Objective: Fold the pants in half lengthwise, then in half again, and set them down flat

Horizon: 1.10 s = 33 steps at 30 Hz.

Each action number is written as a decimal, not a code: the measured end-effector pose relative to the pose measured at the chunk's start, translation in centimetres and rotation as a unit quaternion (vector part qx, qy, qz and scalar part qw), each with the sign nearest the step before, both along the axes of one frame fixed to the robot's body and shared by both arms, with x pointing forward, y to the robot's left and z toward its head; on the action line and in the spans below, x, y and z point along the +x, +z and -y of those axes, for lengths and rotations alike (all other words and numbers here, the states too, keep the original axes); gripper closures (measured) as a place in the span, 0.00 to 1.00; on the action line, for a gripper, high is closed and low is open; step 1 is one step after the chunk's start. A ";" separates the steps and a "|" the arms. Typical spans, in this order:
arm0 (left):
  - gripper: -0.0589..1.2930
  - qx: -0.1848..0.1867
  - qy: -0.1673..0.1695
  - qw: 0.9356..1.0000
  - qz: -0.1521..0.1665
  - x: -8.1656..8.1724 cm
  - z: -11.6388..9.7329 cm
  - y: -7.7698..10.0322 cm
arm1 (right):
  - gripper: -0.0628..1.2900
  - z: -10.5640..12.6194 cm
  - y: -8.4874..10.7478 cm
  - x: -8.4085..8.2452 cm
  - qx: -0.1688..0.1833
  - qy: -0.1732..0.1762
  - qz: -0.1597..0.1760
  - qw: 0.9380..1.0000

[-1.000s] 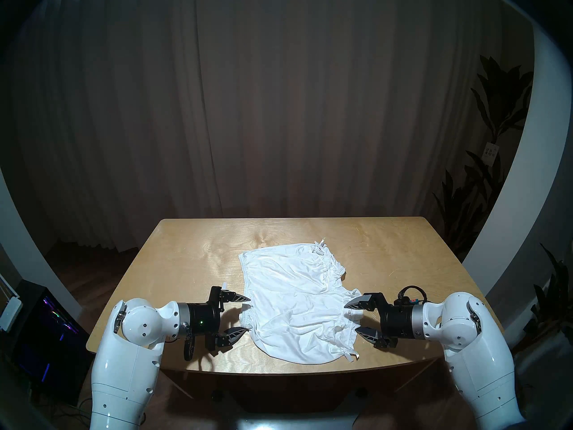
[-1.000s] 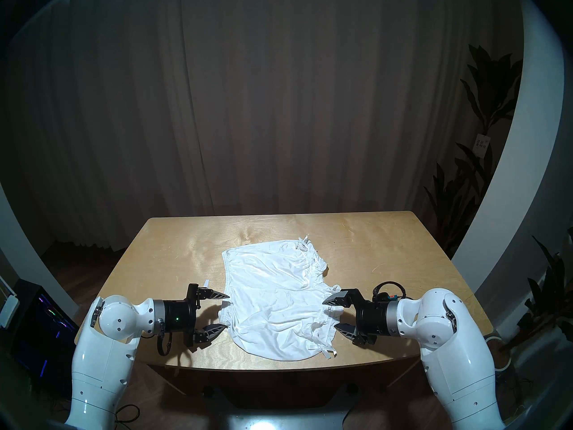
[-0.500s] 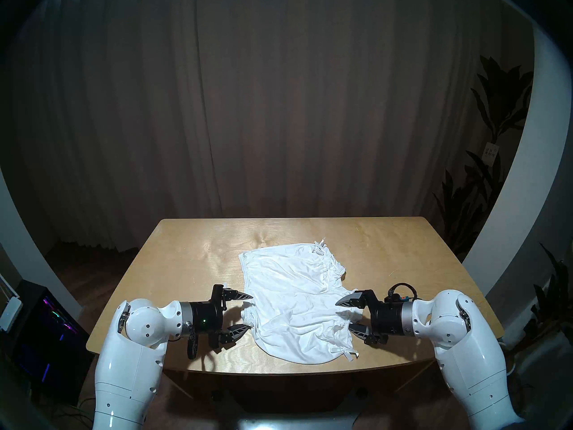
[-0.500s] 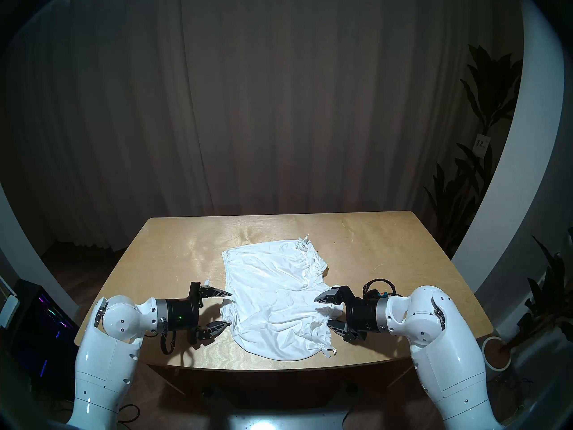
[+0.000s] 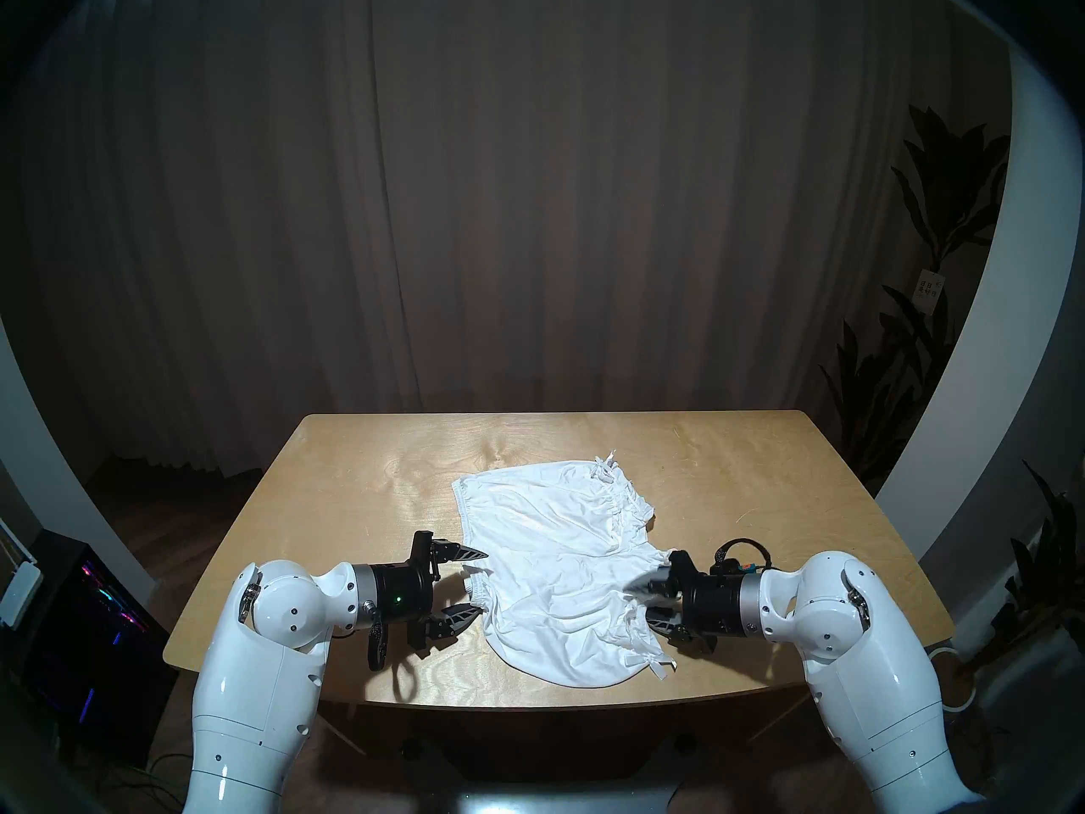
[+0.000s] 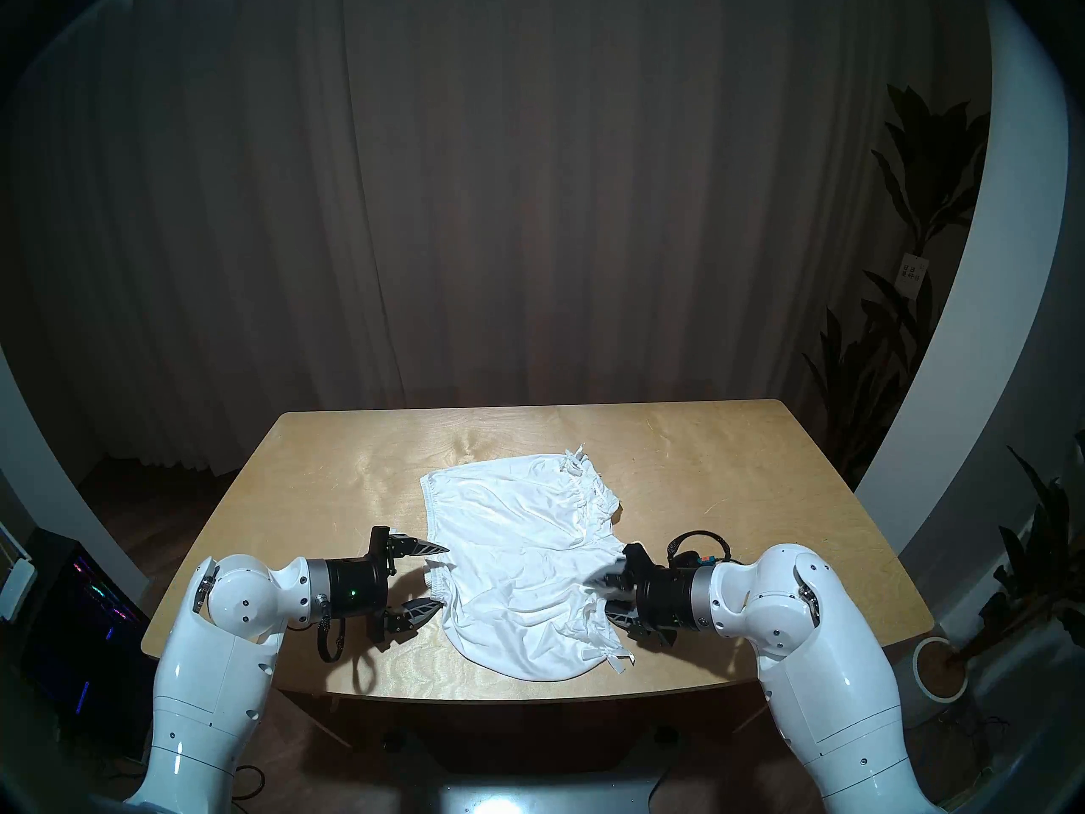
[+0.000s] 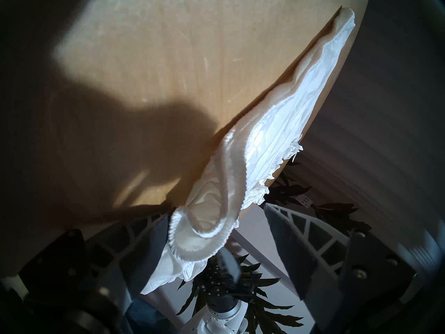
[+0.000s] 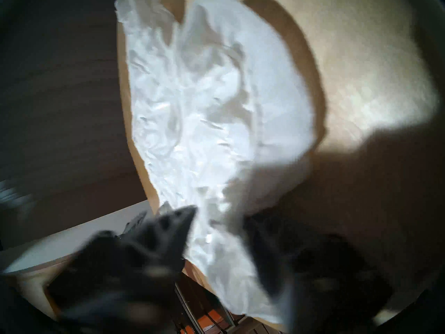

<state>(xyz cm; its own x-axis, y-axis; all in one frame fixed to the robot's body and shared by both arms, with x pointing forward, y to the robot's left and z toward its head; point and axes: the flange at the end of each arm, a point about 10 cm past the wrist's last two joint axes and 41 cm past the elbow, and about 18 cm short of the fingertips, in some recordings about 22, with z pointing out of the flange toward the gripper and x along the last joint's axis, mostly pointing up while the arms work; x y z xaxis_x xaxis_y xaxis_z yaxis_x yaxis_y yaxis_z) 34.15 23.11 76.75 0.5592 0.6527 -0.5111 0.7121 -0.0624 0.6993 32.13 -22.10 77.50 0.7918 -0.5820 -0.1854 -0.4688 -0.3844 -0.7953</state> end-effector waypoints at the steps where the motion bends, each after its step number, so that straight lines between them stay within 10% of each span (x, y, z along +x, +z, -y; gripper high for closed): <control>1: 0.23 0.002 0.000 1.000 -0.007 -0.1 0.1 -0.5 | 0.26 0.0 0.0 0.0 -0.001 0.000 0.000 1.000; 6: 0.39 0.005 0.001 1.000 -0.013 0.1 0.2 -0.6 | 0.78 0.0 0.0 0.0 -0.004 0.000 0.000 1.000; 13: 0.91 0.004 0.007 1.000 -0.017 0.1 0.1 -0.5 | 0.98 0.1 0.0 0.1 0.003 -0.006 -0.002 1.000; 33: 0.98 0.012 0.058 0.998 -0.019 -1.1 -3.1 1.5 | 0.98 2.2 2.6 1.7 0.024 -0.040 0.010 0.999</control>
